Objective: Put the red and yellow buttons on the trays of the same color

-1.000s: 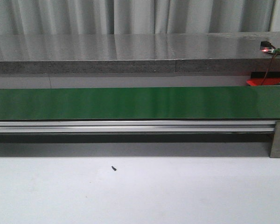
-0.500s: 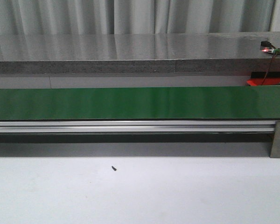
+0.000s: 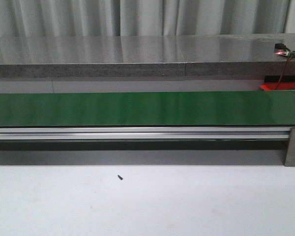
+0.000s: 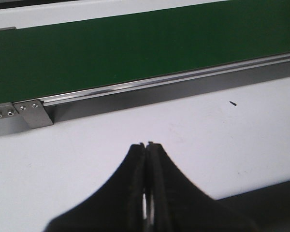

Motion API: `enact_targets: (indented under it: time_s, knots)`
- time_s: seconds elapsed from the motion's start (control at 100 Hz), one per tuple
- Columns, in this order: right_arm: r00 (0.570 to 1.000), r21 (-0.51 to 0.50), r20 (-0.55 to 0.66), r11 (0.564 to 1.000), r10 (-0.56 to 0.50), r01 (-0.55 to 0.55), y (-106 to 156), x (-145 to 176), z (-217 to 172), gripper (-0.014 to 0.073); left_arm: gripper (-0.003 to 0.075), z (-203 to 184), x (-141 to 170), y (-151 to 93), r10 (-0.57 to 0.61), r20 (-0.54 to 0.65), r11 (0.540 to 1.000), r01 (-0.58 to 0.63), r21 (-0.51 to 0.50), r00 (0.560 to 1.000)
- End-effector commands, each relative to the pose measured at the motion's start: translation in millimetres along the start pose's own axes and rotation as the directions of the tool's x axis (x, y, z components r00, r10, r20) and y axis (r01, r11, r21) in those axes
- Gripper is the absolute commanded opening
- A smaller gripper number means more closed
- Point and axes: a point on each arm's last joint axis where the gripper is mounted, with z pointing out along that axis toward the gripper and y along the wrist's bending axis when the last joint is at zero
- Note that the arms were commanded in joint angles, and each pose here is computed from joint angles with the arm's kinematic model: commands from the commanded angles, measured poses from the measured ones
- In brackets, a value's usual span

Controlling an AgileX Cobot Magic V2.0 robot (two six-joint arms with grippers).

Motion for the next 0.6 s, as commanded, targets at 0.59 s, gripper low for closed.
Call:
enact_targets:
  time_s: [0.59]
  knots:
    - [0.997, 0.005, 0.074, 1.000, -0.012, 0.012, 0, -11, -5, -0.0066, -0.0020, 1, -26, 14, -0.117, 0.136, 0.983, 0.133, -0.123, 0.984]
